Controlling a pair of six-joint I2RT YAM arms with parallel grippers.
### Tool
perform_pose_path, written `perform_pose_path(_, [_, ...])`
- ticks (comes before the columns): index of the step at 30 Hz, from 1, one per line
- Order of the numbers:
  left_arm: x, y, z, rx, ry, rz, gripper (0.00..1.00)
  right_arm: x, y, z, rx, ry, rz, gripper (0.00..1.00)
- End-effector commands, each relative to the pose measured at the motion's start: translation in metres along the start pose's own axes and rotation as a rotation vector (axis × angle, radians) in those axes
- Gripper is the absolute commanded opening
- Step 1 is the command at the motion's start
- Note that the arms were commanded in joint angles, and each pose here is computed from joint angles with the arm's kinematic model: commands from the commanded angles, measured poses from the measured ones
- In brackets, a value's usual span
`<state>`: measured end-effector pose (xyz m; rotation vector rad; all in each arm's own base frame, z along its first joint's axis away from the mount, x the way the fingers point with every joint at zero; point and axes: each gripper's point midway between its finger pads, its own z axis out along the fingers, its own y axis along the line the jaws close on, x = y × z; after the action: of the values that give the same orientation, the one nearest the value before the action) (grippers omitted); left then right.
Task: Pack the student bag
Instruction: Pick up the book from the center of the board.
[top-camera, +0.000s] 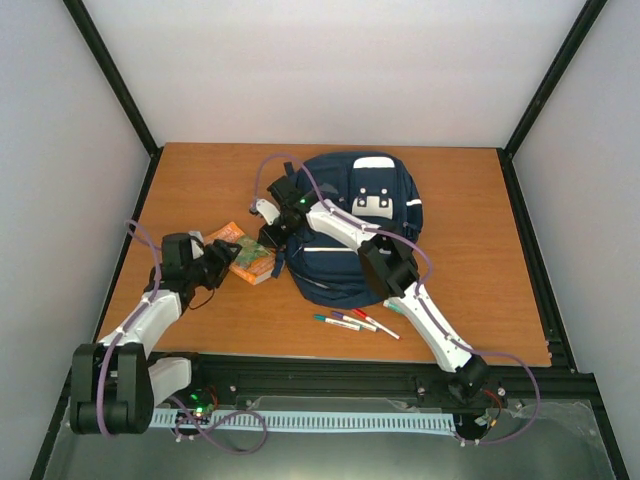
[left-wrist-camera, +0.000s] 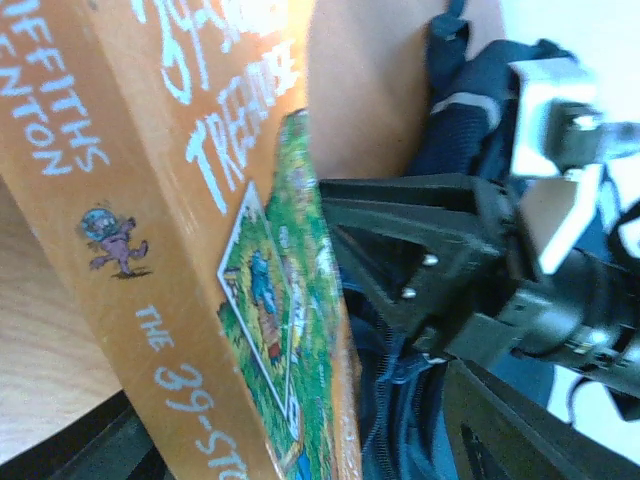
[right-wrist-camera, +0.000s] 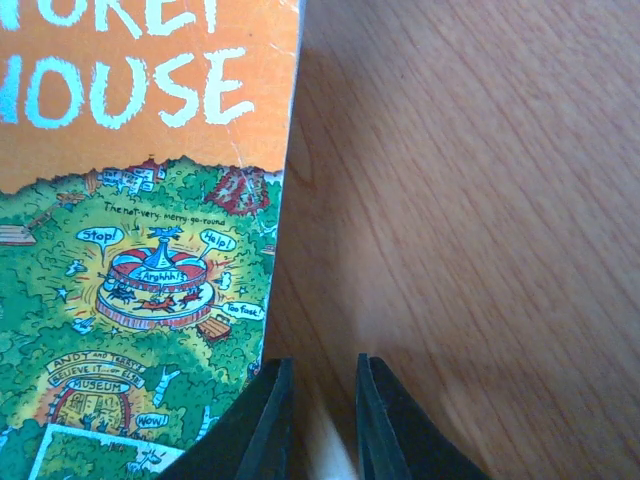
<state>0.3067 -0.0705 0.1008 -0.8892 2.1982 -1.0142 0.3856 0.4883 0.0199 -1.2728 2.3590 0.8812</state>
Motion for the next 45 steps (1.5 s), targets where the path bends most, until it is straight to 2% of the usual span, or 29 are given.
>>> perform_pose_path(1, [-0.001,0.003,0.003,-0.063,0.018,-0.059,0.68,0.132,-0.018,0.057,0.057,0.371,0.145,0.19])
perform_pose_path(9, [-0.004,0.017,-0.003,-0.153,-0.012,-0.091,0.48,0.129,-0.017,0.055,0.053,0.365,0.146,0.22])
perform_pose_path(13, [-0.004,0.016,-0.005,-0.158,-0.012,-0.082,0.35,0.105,-0.020,0.039,0.074,0.314,0.137,0.23])
perform_pose_path(18, [-0.009,0.009,-0.018,-0.169,-0.041,-0.016,0.19,0.029,-0.025,-0.032,0.131,0.133,0.079,0.33])
perform_pose_path(21, [-0.018,-0.006,-0.033,-0.179,-0.071,0.096,0.02,-0.006,-0.011,-0.083,0.097,0.040,-0.003,0.42])
perform_pose_path(24, [-0.033,-0.031,-0.054,-0.179,-0.132,0.219,0.01,-0.026,0.005,-0.138,0.035,-0.035,-0.045,0.50])
perform_pose_path(27, [-0.043,-0.057,-0.073,-0.171,-0.163,0.302,0.01,-0.034,0.007,-0.196,0.067,-0.106,-0.065,0.54])
perform_pose_path(34, [-0.051,-0.133,-0.101,0.009,-0.174,0.497,0.01,-0.012,0.009,-0.317,0.126,-0.239,-0.025,0.57])
perform_pose_path(39, [-0.036,-0.183,-0.109,0.231,-0.118,0.585,0.01,0.041,0.006,-0.355,0.185,-0.270,0.043,0.58])
perform_pose_path(42, [-0.014,-0.210,-0.114,0.419,-0.053,0.622,0.01,0.072,0.013,-0.364,0.189,-0.254,0.058,0.59])
perform_pose_path(45, [0.002,-0.225,-0.120,0.505,-0.033,0.683,0.01,0.097,0.022,-0.370,0.207,-0.266,0.042,0.60])
